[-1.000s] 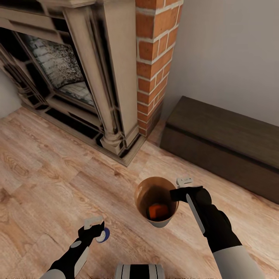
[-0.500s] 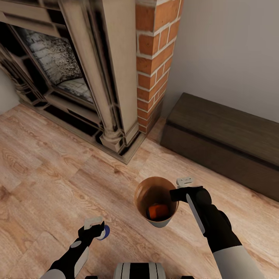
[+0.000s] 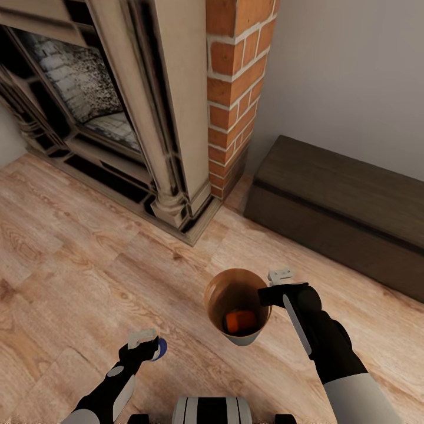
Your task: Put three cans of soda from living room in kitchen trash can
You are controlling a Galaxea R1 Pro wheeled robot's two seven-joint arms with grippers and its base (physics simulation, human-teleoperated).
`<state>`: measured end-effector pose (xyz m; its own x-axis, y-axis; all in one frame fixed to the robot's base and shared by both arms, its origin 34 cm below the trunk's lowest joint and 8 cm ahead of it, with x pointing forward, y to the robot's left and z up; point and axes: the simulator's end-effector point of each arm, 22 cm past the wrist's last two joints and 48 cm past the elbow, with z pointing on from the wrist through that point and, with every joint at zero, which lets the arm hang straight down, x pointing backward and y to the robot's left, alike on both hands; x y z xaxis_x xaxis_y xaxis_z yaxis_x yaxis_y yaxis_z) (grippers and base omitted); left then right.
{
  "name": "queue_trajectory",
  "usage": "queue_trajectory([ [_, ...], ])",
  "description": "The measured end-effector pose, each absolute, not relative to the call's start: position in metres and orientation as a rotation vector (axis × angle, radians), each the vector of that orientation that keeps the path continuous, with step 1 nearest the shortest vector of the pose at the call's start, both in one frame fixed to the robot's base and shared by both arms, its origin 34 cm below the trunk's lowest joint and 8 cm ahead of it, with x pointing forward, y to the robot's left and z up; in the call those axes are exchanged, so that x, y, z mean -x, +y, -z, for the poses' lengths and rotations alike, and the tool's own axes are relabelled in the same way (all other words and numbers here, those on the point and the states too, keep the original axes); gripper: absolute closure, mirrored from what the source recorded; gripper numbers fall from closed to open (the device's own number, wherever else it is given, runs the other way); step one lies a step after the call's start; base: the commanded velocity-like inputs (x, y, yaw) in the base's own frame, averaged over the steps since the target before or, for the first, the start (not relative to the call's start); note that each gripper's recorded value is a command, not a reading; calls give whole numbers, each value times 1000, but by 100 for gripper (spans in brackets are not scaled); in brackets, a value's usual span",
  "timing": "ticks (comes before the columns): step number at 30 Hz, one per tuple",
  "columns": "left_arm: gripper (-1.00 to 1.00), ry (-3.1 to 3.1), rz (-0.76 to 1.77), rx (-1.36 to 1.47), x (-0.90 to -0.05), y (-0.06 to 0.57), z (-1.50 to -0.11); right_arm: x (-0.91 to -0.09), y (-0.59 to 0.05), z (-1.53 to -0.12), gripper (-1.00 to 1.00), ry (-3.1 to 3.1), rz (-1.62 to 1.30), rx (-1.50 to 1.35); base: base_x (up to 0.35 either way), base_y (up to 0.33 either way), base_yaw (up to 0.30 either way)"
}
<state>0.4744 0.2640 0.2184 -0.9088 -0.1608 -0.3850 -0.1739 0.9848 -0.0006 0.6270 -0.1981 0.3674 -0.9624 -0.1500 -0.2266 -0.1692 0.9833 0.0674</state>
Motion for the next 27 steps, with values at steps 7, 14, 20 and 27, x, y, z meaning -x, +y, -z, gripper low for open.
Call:
queue_trajectory([
  [7, -100, 2748, -48, 240, -470, 264, -215, -624, -198, -362, 100, 2918, -129, 237, 0, 0, 0],
  [14, -100, 2755, -49, 241, -466, 264, -212, -622, -198, -358, 100, 2925, -130, 237, 0, 0, 0],
  [20, -100, 2757, -50, 241, -464, 264, -203, -620, -198, -350, 100, 2926, -131, 236, 0, 0, 0],
  [27, -100, 2757, -49, 240, -461, 264, -190, -617, -198, -337, 100, 2925, -130, 236, 0, 0, 0],
])
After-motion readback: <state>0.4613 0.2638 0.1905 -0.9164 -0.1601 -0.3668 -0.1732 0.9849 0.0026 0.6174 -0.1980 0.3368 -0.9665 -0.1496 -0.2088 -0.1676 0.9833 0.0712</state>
